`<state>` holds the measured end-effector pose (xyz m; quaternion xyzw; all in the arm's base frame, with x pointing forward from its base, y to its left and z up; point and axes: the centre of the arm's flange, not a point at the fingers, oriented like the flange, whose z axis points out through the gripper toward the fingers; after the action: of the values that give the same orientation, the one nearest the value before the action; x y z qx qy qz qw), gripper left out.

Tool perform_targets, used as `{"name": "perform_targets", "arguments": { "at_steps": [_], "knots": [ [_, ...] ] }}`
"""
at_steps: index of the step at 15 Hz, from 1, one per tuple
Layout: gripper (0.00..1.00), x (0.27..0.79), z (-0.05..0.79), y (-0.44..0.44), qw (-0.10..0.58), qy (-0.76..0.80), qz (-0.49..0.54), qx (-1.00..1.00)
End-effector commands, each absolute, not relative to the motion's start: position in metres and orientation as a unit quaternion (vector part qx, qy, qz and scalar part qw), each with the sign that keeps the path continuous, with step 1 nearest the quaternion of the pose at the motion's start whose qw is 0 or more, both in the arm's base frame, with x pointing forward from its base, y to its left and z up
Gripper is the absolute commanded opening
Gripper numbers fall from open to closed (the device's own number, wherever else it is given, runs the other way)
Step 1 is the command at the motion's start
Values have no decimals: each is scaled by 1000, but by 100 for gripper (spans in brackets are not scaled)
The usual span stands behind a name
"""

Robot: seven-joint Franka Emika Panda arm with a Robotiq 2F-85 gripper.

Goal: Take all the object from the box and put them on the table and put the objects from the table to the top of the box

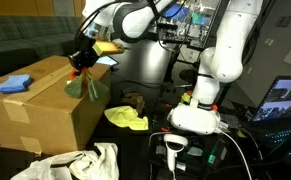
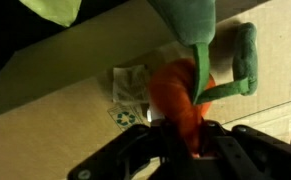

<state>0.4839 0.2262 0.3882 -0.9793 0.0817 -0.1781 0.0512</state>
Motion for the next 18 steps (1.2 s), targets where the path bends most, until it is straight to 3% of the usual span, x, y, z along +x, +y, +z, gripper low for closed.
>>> {"name": "perform_targets", "arguments": {
  "at_steps": [1,18],
  "knots": [
    [13,457,388,192,59,166,-184,-967],
    [13,386,339,41,91,507,-142,-845]
  ]
}}
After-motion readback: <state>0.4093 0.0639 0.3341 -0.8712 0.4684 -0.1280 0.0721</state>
